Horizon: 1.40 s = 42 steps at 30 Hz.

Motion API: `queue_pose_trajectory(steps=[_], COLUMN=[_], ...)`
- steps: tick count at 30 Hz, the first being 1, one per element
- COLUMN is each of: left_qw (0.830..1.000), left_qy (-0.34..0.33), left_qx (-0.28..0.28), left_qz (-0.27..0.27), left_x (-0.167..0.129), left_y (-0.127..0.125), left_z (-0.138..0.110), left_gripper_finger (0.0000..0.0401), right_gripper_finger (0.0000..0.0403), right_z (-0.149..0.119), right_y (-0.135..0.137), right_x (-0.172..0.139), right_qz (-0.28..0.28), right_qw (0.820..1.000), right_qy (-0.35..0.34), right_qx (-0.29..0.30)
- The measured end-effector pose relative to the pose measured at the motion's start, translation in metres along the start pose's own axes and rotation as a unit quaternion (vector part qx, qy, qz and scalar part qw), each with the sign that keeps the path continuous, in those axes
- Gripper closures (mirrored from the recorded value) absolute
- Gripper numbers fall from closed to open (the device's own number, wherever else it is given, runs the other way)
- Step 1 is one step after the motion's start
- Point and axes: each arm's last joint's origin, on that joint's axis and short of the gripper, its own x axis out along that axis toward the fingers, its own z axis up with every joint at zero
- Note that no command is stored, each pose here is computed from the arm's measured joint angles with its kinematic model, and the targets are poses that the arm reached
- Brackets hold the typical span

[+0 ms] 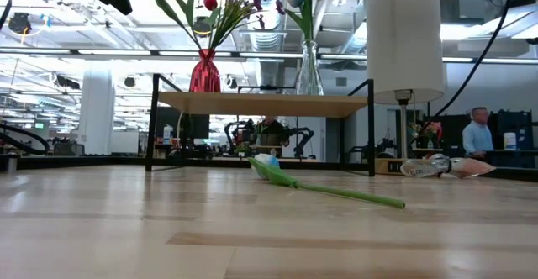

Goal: Pick and place flowers into a vace then onto a shelf
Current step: Put the white flowers into the transparent vase on the shelf

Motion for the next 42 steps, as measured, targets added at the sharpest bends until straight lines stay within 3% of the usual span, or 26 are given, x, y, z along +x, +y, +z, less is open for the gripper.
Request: queue_pose_trajectory(steps=[18, 42], left_qw=[1.000, 1.000], left_qy=[-0.001, -0.001], left_qx=[-0.004, -0.003], left_qz=[-0.001, 0.000], left_x=[0.000, 0.000], left_y=[0.000, 0.000], left_z=[0.000, 0.000], left_gripper_finger=[0.0244, 0.0244], right_gripper_finger=[0.0403, 0.0403], right_z=[0.000, -0.042], right_y=[-0.006, 0.008], right_x=[0.011, -0.011], right_qz=[-0.020, -0.024], right_qw=[1.000, 0.999], right_qy=[-0.002, 0.031], right_qx=[0.015, 0.022])
